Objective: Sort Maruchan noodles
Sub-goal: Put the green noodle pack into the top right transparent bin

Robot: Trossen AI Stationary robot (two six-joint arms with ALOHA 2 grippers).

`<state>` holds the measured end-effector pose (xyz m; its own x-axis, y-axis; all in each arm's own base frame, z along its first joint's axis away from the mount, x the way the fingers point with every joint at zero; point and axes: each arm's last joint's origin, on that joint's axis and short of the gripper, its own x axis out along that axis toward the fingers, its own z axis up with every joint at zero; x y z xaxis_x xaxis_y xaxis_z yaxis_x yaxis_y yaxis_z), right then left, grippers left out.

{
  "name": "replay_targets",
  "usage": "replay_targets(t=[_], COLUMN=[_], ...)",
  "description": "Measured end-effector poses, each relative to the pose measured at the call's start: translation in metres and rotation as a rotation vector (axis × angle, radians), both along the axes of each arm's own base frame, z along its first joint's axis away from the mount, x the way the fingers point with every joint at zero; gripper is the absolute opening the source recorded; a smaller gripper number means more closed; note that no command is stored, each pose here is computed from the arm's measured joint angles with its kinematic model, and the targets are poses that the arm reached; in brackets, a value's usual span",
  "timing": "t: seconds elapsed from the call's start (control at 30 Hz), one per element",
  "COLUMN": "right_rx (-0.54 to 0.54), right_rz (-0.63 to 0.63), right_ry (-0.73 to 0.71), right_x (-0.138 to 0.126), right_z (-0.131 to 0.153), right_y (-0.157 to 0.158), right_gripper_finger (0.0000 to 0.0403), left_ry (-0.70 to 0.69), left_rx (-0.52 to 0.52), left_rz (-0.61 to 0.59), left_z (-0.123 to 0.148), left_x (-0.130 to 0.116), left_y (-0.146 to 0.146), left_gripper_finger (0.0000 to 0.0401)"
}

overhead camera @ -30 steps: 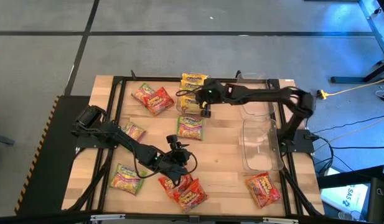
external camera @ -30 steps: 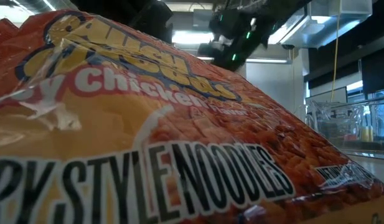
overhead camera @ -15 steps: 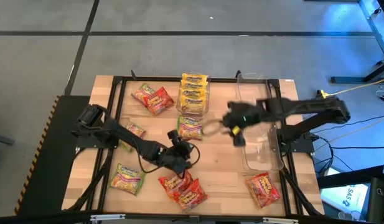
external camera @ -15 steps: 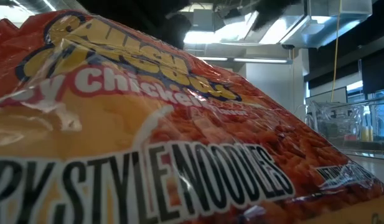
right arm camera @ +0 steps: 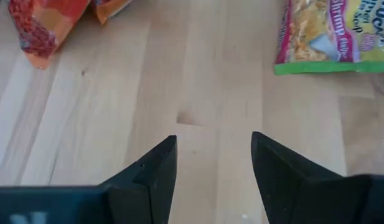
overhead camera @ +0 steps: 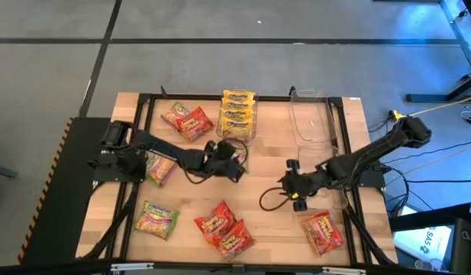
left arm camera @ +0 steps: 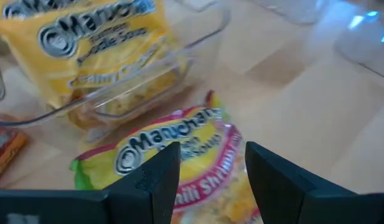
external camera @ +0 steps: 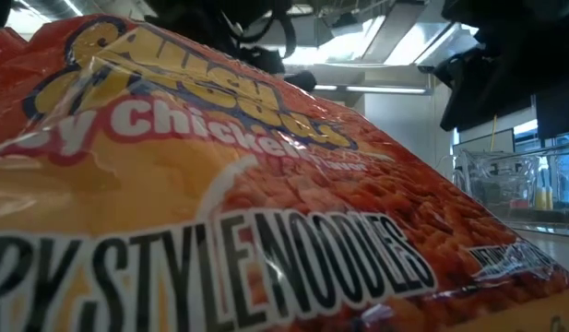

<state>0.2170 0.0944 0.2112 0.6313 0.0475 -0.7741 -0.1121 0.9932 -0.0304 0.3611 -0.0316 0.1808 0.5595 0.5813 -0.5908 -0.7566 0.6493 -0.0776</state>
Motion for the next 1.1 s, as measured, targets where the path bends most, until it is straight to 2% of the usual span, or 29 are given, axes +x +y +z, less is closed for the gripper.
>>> replay_targets(t=[0.2, 0.3, 0.4, 0.57, 0.7, 0.77, 0.9, 1.0, 1.1], right_rx=[-0.023, -0.052, -0.043, -0.036, -0.048, -0.040, -0.040, 0.027, 0.119], right_rz=[0.013, 0.019, 0.016, 0.034, -0.025, -0.070, -0.160, -0.247, -0.285], right_ry=[-0.014, -0.052, -0.094, -0.173, -0.272, -0.309, -0.345, -0.322, -0.273], right_x=[0.000, 0.002, 0.005, 0.011, 0.016, 0.018, 0.020, 0.026, 0.038], right_z=[-0.001, 0.001, 0.004, 0.010, 0.017, 0.019, 0.021, 0.016, 0.008], right_y=[0.000, 0.000, 0.001, 0.003, 0.004, 0.003, 0.001, -0.010, -0.025], right_gripper_finger=[0.0175, 0.0175, 0.0175, 0.0175, 0.0175, 0.0175, 0.0178, 0.0198, 0.0232], left_ry=[0.065, 0.091, 0.119, 0.187, 0.154, 0.150, 0.145, 0.118, 0.120], left_rx=[-0.079, -0.102, -0.091, -0.027, 0.003, 0.052, 0.155, 0.164, 0.144], left_rz=[0.009, -0.031, -0.135, -0.390, -0.570, -0.646, -0.635, -0.612, -0.605], left_z=[-0.026, -0.035, -0.035, -0.034, -0.030, -0.029, -0.017, 0.001, 0.006], left_x=[0.006, 0.010, 0.012, 0.013, 0.015, 0.016, 0.009, 0.000, -0.008], left_y=[0.015, 0.015, 0.006, -0.019, -0.042, -0.054, -0.068, -0.076, -0.086], left_gripper_finger=[0.0174, 0.0174, 0.0174, 0.0174, 0.0174, 0.0174, 0.0174, 0.0174, 0.0174])
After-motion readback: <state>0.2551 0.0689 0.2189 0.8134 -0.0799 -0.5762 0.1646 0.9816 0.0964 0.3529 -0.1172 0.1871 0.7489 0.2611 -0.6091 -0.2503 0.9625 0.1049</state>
